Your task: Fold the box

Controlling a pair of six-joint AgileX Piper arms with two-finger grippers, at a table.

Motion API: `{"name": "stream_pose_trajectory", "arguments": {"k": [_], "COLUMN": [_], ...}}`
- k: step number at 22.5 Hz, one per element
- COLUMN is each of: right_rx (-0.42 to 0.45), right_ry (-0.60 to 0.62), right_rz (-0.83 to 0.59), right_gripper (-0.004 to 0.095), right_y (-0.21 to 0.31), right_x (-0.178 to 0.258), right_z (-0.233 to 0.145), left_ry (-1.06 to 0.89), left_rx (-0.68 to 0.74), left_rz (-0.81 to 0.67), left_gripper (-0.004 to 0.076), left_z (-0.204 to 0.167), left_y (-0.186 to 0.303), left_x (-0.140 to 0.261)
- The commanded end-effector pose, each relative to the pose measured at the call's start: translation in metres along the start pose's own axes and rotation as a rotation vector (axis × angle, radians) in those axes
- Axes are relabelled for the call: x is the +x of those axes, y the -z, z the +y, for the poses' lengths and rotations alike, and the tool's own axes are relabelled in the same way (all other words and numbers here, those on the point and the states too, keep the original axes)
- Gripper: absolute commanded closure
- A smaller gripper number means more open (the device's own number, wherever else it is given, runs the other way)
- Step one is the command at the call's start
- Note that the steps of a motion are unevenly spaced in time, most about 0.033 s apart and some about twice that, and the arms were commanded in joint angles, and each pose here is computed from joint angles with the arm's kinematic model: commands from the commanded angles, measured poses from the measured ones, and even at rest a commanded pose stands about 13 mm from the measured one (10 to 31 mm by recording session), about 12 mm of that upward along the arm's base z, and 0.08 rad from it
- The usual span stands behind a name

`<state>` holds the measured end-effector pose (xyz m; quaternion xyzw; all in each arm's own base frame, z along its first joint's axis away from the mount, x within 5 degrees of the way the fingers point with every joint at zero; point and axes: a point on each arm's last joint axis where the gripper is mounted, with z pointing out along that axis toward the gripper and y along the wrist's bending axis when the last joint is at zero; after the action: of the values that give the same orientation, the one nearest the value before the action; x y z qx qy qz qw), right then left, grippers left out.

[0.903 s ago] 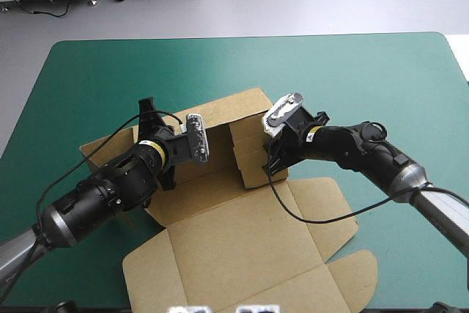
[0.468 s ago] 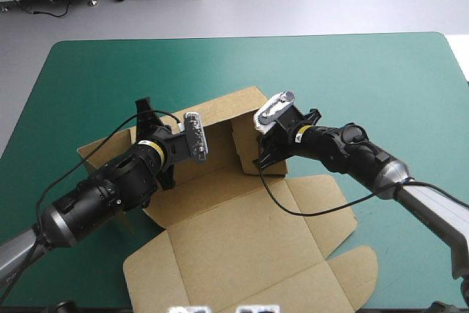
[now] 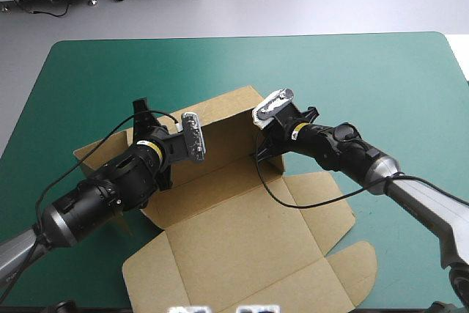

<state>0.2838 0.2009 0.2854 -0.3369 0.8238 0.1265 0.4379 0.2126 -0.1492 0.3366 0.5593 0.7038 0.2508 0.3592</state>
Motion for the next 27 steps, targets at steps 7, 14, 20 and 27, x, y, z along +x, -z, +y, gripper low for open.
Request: {"name": "stream_pose_trajectory", "arguments": {"k": [7, 14, 20, 27], "right_rx": [0.000, -0.001, -0.004, -0.020], "right_ry": [-0.018, -0.052, -0.077, -0.100], "right_rz": [-0.090, -0.092, -0.072, -0.027], "right_gripper": [0.0926, 0.0925, 0.0925, 0.0925], "right_y": [0.013, 0.013, 0.006, 0.007], "right_x": [-0.018, -0.018, -0.015, -0.013], "right_z": [0.002, 0.002, 0.002, 0.003], "left_ry": [0.041, 0.009, 0.057, 0.200], "left_rx": [-0.017, -0.007, -0.007, 0.149], "left_rz": [-0.050, -0.071, -0.056, -0.230], "left_gripper": [0.0708, 0.0295, 0.0296, 0.0514], "left_z": [0.007, -0.004, 0.003, 0.007], "left_y": [0.009, 0.034, 0.075, 0.141], "left_x": [-0.003, -0.011, -0.022, -0.044]}}
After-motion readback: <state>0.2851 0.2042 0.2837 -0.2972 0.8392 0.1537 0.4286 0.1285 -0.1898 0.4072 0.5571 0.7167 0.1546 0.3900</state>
